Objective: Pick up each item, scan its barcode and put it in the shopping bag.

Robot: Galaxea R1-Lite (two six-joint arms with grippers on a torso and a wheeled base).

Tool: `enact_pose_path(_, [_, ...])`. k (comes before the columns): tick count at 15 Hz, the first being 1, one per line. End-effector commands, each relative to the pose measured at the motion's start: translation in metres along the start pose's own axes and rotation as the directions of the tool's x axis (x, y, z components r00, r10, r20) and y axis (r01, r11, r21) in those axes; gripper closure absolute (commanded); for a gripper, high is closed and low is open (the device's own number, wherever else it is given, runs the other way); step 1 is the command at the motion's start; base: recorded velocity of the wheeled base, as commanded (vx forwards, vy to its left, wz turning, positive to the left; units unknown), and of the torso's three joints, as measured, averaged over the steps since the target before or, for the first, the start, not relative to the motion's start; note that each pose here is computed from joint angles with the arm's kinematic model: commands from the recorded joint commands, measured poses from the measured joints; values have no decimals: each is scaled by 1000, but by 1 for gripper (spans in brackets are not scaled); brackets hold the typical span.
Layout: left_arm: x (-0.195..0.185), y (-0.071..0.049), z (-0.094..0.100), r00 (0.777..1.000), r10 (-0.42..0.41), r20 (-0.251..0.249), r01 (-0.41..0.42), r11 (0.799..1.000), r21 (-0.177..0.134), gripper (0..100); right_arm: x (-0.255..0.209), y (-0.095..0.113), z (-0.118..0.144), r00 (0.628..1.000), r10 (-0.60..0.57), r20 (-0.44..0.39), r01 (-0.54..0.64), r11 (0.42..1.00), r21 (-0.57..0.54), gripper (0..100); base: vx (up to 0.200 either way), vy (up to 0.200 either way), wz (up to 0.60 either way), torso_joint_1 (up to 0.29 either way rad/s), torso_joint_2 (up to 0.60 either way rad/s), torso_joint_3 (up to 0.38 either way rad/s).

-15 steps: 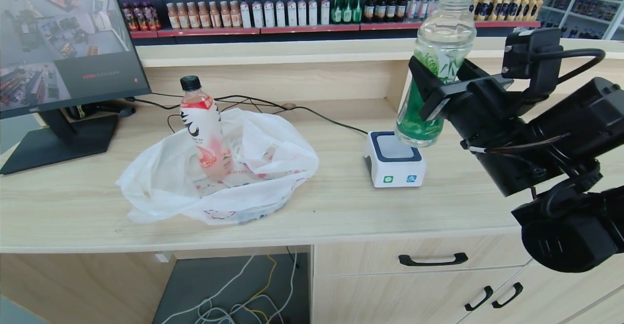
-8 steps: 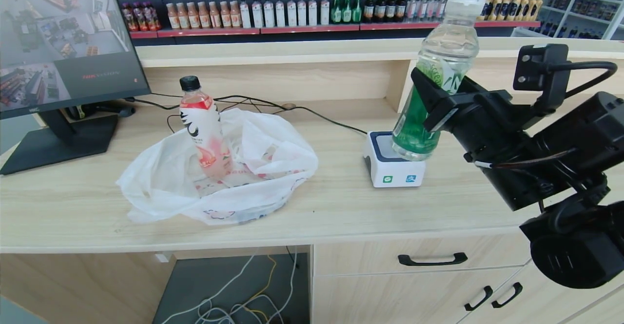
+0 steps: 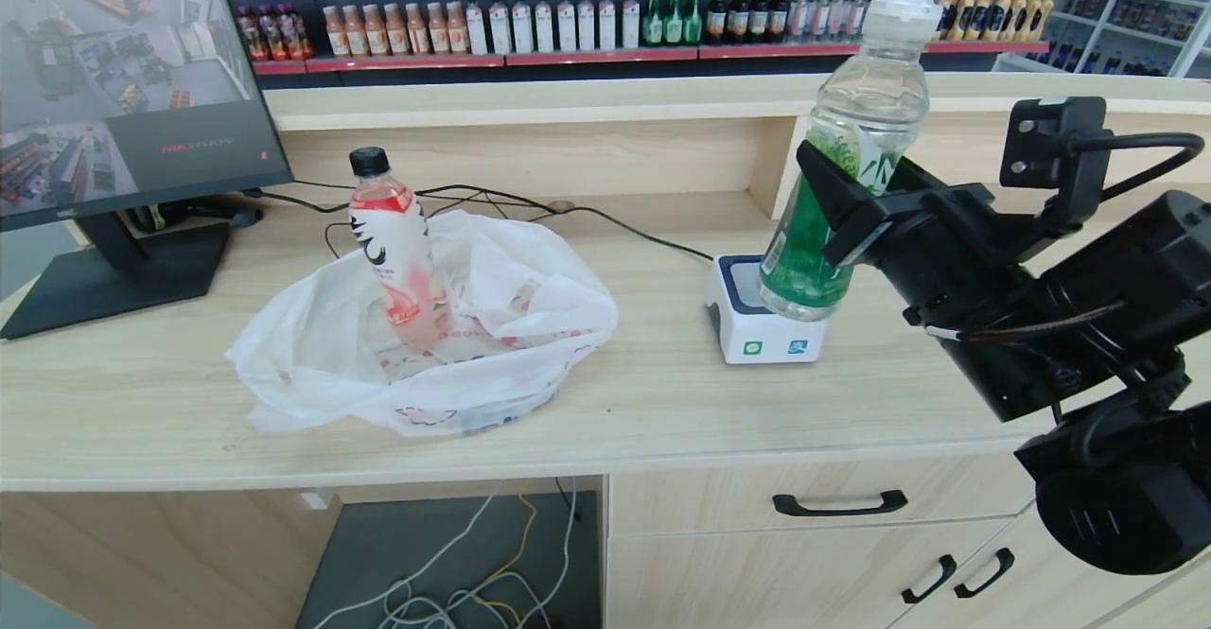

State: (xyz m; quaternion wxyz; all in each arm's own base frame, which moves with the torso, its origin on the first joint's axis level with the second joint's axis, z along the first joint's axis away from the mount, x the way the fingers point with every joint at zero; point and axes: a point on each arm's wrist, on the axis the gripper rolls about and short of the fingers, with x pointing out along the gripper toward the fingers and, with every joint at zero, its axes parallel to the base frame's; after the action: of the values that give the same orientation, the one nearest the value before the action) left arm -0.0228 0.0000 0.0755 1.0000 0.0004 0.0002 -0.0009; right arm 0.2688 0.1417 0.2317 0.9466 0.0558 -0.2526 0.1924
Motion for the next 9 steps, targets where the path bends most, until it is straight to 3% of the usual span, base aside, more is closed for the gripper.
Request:
enact_pose_path(1, [0, 0, 0, 1000, 0, 0, 0, 1000, 1, 0, 0, 1, -4, 1000, 2, -10, -2, 1000, 0, 100, 0, 0, 0, 0, 0, 0])
enact_pose_path(8, [0, 0, 0, 1000, 2, 0, -2, 1000, -1, 0, 2, 0, -5, 1000, -2, -8, 2, 1000, -2, 100, 0, 0, 0, 0, 0, 0])
enact_pose_path(9, [0, 0, 0, 1000, 2, 0, -2, 1000, -2, 0, 2, -2, -5, 1000, -8, -10, 8, 1000, -3, 100, 0, 200, 0, 2, 2, 2])
